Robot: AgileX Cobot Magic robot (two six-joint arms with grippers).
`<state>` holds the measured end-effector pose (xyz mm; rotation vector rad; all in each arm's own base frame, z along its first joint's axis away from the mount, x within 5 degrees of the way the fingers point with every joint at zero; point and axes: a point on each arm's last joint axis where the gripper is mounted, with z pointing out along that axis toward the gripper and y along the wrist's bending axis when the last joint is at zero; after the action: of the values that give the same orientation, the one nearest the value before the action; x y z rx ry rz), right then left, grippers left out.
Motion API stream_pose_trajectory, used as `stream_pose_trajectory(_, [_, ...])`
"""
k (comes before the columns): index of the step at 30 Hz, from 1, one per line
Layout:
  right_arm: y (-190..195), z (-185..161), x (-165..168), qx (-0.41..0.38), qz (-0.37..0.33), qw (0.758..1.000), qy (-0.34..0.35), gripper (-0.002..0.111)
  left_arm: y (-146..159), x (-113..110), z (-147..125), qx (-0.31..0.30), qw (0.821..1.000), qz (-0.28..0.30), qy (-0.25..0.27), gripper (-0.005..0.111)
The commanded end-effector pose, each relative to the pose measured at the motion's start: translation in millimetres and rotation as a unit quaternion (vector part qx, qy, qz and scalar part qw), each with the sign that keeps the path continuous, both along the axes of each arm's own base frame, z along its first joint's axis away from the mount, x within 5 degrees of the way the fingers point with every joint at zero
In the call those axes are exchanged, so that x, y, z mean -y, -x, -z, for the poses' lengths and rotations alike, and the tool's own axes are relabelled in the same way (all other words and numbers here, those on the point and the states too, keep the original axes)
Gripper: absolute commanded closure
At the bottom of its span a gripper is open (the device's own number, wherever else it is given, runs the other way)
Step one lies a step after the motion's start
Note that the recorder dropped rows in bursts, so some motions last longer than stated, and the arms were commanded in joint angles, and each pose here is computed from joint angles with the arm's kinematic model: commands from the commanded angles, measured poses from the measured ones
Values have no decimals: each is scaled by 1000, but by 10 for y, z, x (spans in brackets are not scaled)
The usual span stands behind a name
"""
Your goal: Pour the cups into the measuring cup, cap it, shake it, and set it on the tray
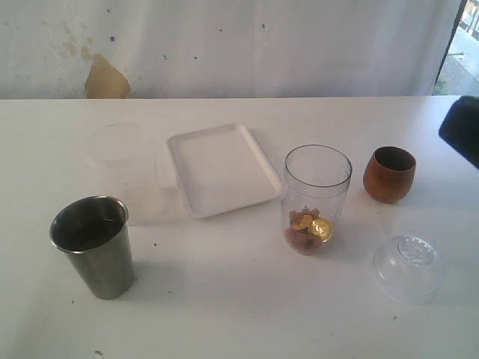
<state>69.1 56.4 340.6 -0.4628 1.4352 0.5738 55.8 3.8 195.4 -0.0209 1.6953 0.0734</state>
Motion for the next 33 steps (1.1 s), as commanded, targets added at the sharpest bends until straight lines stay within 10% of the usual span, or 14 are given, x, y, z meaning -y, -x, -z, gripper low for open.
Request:
stream_pose_trajectory(1, [20, 17, -26, -10, -20, 1000, -9, 108, 0, 1, 5, 5, 1000, 1, -2, 106])
stream_pose_trajectory(14, [-1, -309, 250, 35, 62, 952, -298, 108, 0, 1, 5, 5, 1000, 1, -2, 106])
stream_pose_trajectory(28, [240, -170, 404, 336, 57, 880, -331, 108, 0, 1, 5, 5, 1000, 1, -2, 106])
stream_pose_trajectory(33, [166, 220, 471, 292, 139, 895, -306, 108, 0, 1, 5, 5, 1000, 1, -2, 106])
